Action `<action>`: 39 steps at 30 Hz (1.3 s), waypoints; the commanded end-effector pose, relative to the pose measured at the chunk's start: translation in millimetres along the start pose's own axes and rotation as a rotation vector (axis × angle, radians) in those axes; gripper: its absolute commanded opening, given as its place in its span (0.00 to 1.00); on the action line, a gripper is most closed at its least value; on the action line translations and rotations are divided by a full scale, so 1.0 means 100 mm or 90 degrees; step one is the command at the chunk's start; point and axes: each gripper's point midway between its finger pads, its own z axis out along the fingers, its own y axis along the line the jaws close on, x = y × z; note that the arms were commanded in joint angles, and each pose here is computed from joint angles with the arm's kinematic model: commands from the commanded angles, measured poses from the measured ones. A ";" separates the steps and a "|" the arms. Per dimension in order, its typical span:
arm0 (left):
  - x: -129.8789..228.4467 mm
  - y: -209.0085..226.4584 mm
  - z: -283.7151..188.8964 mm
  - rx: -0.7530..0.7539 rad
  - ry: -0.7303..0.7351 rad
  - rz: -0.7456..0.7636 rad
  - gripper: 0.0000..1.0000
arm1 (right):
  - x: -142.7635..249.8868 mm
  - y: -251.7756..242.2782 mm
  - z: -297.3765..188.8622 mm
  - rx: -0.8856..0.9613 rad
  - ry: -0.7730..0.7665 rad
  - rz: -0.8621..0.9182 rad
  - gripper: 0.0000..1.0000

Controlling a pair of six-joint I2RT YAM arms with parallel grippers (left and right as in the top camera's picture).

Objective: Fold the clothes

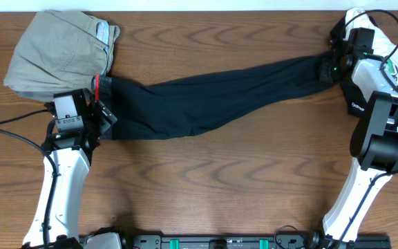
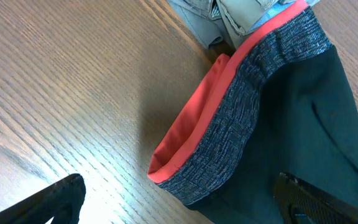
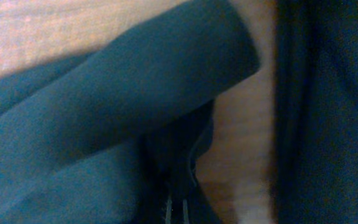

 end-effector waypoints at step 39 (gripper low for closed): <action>-0.05 0.00 -0.03 -0.004 -0.005 0.003 0.98 | -0.54 -0.61 -1.42 -0.048 -0.021 0.058 0.01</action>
